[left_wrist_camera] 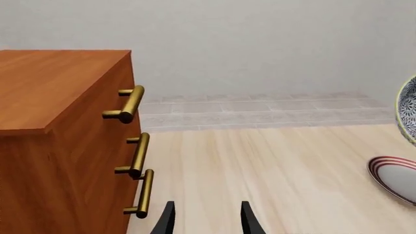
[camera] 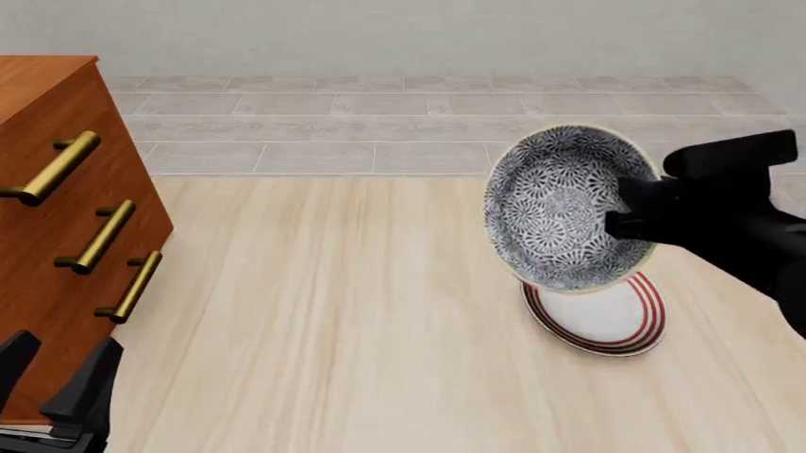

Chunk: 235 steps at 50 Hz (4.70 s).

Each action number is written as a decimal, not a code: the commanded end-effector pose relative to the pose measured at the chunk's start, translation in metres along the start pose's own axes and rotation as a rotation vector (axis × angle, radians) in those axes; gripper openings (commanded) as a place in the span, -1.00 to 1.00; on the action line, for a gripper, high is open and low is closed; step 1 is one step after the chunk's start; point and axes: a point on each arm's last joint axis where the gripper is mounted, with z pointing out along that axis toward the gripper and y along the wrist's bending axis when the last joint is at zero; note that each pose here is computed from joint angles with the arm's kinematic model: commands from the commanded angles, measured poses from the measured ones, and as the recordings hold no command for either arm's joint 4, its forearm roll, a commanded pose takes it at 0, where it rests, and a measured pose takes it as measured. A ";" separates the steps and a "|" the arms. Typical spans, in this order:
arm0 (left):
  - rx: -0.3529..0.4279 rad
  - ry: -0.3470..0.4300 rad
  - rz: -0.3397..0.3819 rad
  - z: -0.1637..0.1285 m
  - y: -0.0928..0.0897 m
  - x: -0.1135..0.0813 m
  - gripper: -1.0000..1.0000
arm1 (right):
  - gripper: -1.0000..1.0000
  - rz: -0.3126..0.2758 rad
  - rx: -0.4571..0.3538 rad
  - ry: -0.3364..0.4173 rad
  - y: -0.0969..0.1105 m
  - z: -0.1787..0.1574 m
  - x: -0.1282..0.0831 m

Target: Put the bowl on top of the cabinet.

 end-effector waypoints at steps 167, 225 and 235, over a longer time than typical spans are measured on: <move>0.658 0.250 -0.139 0.228 -0.226 -0.024 1.00 | -1.00 -0.019 -0.140 -0.023 0.035 0.001 0.008; 0.673 0.360 -0.117 0.253 -0.264 0.028 -1.00 | -1.00 -0.025 -0.155 -0.024 0.038 -0.004 0.008; 0.676 0.355 -0.116 0.251 -0.263 0.025 -1.00 | -1.00 -0.026 -0.158 -0.024 0.039 -0.004 0.008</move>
